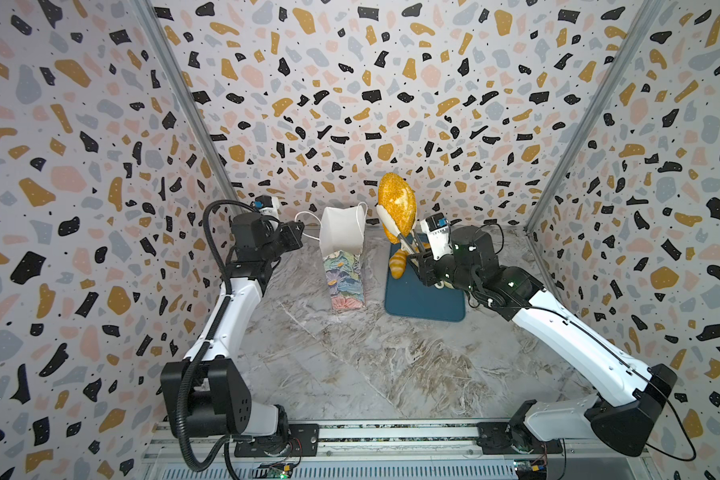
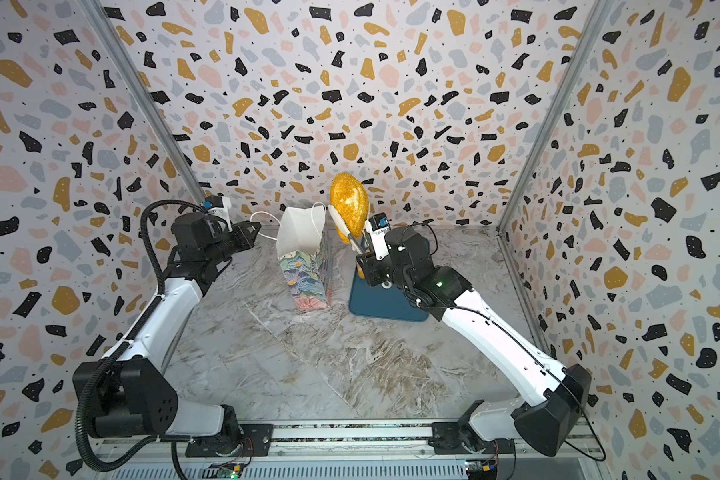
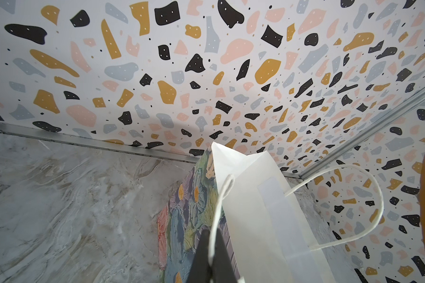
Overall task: Place the fake bread into the paper bag
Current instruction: 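Carry the sugar-coated bun with the right gripper over the bag's opening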
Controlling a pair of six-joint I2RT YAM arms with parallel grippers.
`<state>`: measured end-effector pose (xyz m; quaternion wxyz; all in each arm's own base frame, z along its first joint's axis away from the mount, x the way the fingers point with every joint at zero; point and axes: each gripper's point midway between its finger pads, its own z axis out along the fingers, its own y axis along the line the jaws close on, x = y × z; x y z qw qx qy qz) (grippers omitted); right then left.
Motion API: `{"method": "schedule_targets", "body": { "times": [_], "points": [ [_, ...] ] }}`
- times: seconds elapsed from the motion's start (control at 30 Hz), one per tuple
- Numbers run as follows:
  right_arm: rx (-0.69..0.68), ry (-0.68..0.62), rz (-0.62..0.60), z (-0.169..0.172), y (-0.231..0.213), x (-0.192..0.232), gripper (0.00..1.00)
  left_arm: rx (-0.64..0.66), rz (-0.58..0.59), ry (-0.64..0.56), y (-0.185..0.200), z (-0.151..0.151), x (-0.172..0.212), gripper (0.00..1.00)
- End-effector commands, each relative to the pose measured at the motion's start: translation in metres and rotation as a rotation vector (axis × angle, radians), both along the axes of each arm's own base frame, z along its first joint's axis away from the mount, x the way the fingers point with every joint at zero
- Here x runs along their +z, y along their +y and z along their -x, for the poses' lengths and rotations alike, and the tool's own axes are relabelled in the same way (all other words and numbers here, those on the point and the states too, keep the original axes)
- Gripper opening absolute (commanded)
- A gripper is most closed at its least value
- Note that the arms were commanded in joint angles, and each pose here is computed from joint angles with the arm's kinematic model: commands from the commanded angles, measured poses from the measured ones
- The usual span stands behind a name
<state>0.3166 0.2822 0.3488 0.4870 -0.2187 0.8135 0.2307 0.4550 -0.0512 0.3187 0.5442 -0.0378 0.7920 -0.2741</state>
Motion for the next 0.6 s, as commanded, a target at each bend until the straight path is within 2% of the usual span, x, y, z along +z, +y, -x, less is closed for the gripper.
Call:
{"method": "schedule_targets", "body": {
  "times": [0.0, 0.57],
  "points": [
    [0.007, -0.135, -0.093, 0.000, 0.007, 0.057, 0.33, -0.019, 0.011, -0.038, -0.005, -0.001, 0.007, 0.00],
    [0.076, -0.169, -0.075, 0.001, 0.055, 0.068, 0.33, -0.021, 0.010, -0.042, -0.006, 0.000, 0.008, 0.00]
  ]
}}
